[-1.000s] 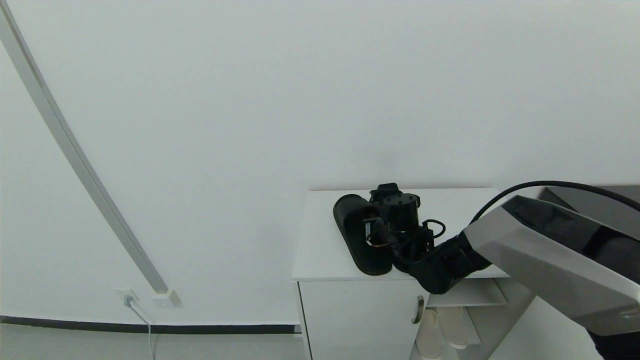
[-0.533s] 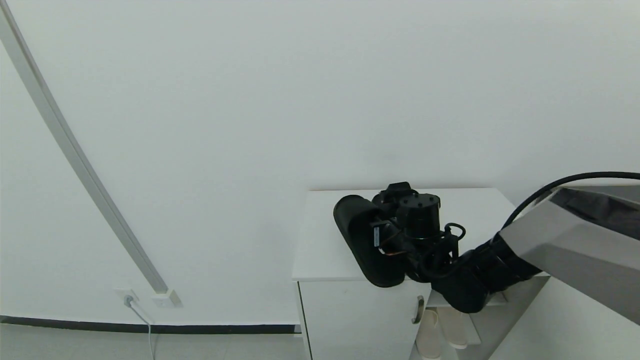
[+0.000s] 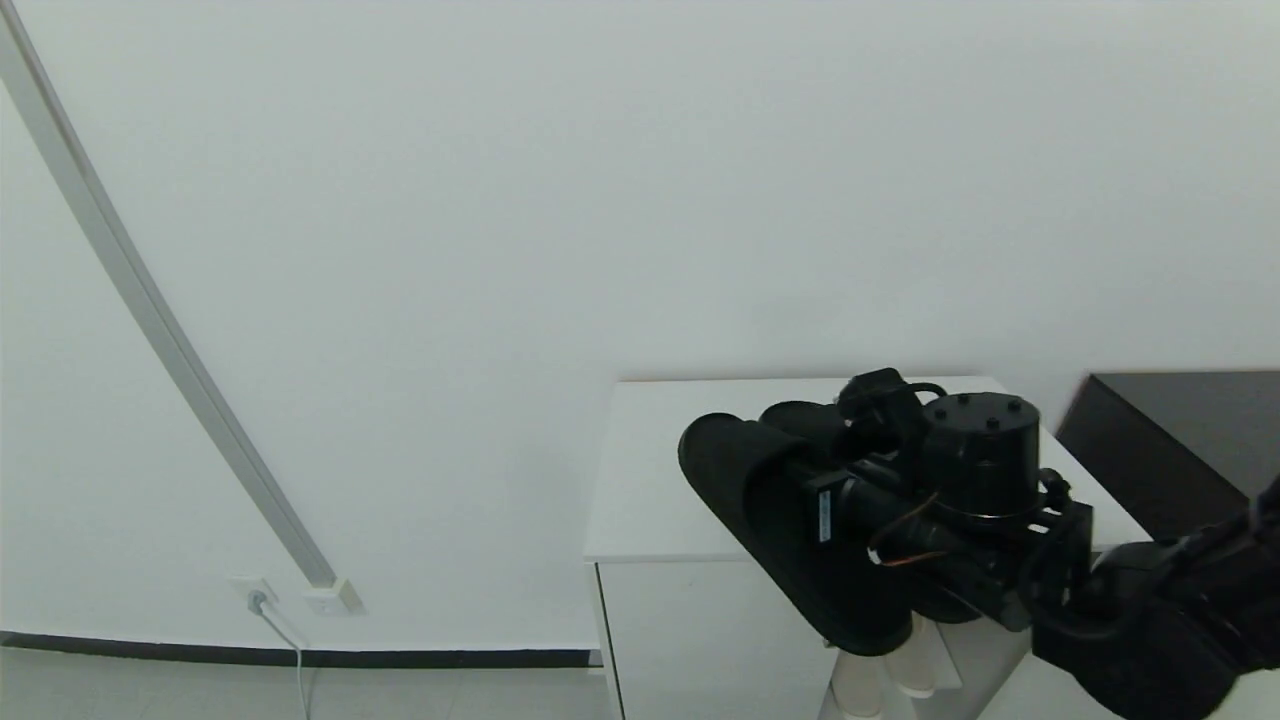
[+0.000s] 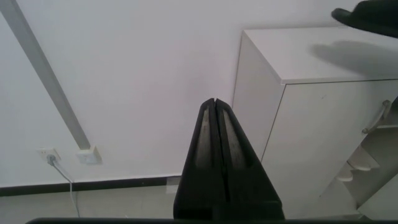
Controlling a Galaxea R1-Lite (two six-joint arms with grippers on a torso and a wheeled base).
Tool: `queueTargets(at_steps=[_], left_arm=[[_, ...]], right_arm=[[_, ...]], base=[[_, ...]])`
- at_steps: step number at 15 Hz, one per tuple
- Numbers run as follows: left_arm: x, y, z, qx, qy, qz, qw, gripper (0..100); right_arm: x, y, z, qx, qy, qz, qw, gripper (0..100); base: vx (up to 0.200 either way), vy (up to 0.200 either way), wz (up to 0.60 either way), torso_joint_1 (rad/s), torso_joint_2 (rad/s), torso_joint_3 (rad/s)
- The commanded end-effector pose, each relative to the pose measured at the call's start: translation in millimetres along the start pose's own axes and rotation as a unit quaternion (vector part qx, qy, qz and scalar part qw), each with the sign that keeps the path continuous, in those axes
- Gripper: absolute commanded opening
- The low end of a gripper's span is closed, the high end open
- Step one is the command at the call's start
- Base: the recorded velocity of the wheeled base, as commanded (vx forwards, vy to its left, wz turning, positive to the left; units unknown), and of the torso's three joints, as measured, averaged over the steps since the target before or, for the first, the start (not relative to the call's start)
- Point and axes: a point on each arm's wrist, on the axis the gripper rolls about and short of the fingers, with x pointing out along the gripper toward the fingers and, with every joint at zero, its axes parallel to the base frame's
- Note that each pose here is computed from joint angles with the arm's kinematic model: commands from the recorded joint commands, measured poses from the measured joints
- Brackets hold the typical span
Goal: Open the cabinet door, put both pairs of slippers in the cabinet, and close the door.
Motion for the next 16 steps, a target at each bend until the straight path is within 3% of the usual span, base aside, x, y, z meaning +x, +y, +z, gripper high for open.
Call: queueTargets(at_steps=[1, 5, 10, 16], left_arm=[[0.1, 0.0, 0.0, 0.000, 0.000, 0.000, 1.0000, 0], [0.1, 0.0, 0.0, 0.000, 0.000, 0.000, 1.0000, 0], [0.1, 0.0, 0.0, 0.000, 0.000, 0.000, 1.0000, 0], [0.1, 0.0, 0.0, -0.001, 0.000, 0.000, 1.0000, 0]], right_arm=[[-41.5, -8.4, 22.9, 0.004, -0.029, 0.026, 0.999, 0], [-61.5, -9.1, 38.3, 0.001, 0.014, 0.031, 0.999, 0], [-64.3, 1.4, 31.2, -0.006, 0.025, 0.051, 0.998, 0], [-66.4, 2.7, 28.2, -0.009, 0.029, 0.054, 0.998, 0]], base=[[0.000, 0.000, 0.00, 0.000, 0.00, 0.000], [0.000, 0.000, 0.00, 0.000, 0.00, 0.000], [0.000, 0.000, 0.00, 0.000, 0.00, 0.000], [-0.200, 0.000, 0.00, 0.004, 0.00, 0.004]])
